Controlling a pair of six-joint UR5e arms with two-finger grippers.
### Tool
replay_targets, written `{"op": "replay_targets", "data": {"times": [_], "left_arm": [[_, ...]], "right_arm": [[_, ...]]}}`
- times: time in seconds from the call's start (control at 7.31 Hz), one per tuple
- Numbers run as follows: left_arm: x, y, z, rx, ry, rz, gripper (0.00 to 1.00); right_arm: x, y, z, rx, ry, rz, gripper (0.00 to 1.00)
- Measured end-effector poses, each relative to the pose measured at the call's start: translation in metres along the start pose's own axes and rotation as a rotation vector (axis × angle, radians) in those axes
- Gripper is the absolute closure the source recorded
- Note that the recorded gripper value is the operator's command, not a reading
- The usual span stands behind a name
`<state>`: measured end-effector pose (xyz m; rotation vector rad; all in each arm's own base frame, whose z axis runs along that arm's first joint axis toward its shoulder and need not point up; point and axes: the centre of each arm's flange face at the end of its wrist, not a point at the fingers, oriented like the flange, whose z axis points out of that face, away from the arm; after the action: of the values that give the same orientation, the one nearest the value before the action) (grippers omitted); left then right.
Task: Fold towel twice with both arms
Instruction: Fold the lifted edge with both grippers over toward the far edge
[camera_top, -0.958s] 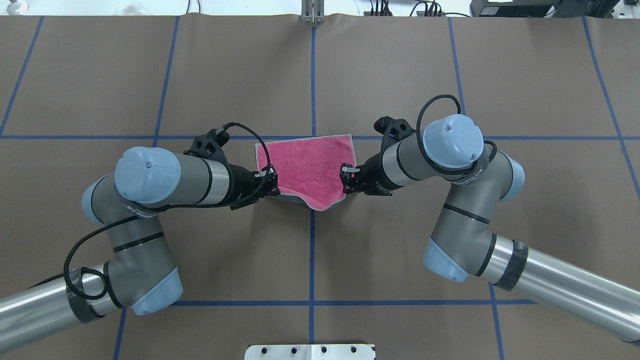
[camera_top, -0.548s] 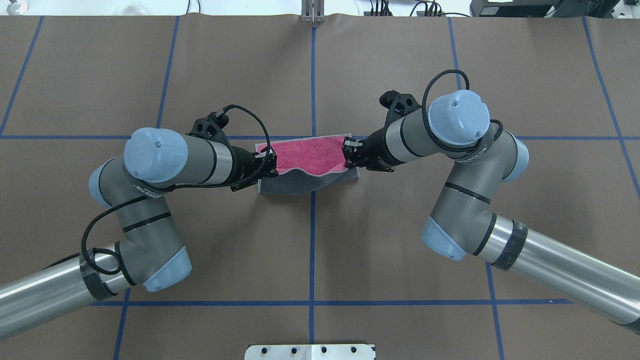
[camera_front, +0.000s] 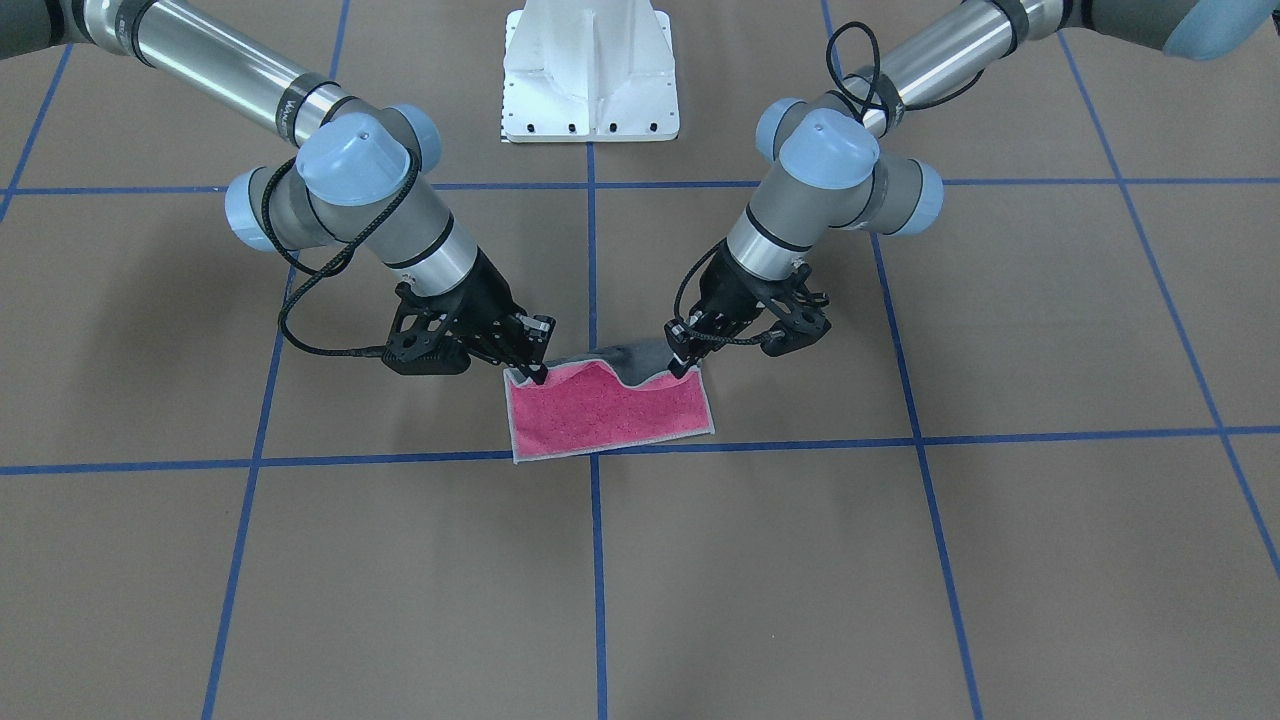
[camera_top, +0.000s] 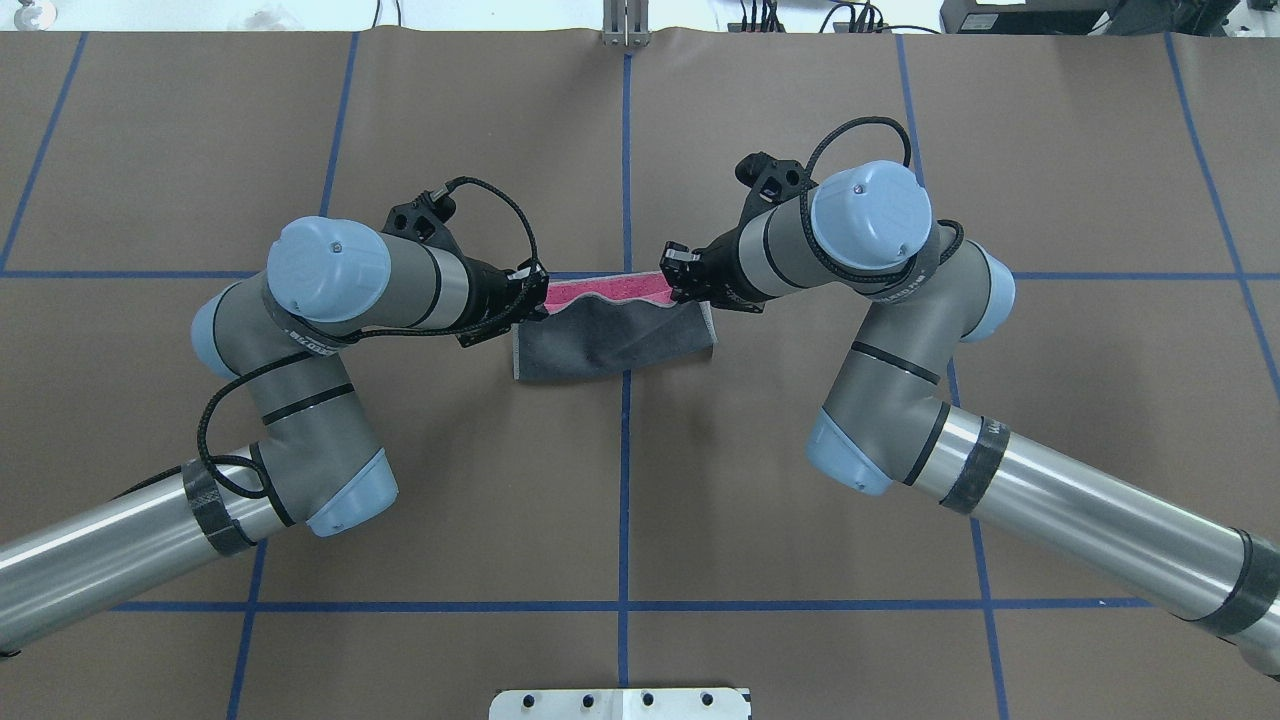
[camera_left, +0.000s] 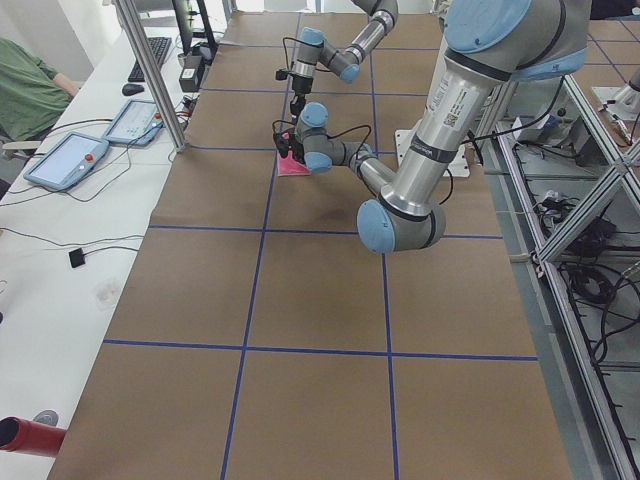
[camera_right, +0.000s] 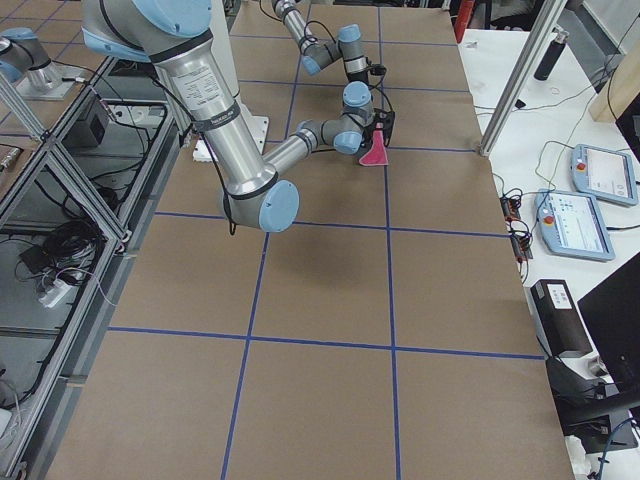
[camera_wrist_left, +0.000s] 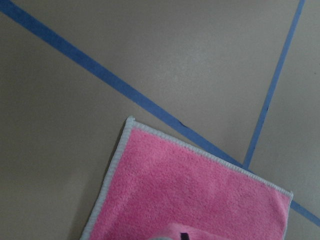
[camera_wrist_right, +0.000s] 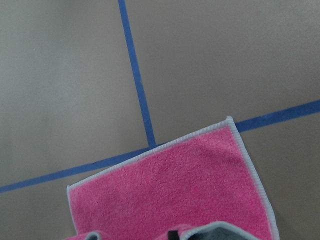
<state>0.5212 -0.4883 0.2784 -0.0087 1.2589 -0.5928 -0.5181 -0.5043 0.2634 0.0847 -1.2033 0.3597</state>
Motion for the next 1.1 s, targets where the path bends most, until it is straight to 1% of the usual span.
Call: {"op": "replay_targets", "data": {"times": [0.41, 1.1], "left_arm": [[-0.003, -0.006, 0.003, 0.008, -0.010, -0.004, 1.00], [-0.009, -0.009, 0.010, 0.011, -0.026, 0.004, 1.00]], "right_arm": [[0.009, -0.008, 0.012, 0.035, 0.027, 0.009, 1.00], [0.013, -0.012, 0.016, 0.068, 0.029, 0.008, 1.00]]}}
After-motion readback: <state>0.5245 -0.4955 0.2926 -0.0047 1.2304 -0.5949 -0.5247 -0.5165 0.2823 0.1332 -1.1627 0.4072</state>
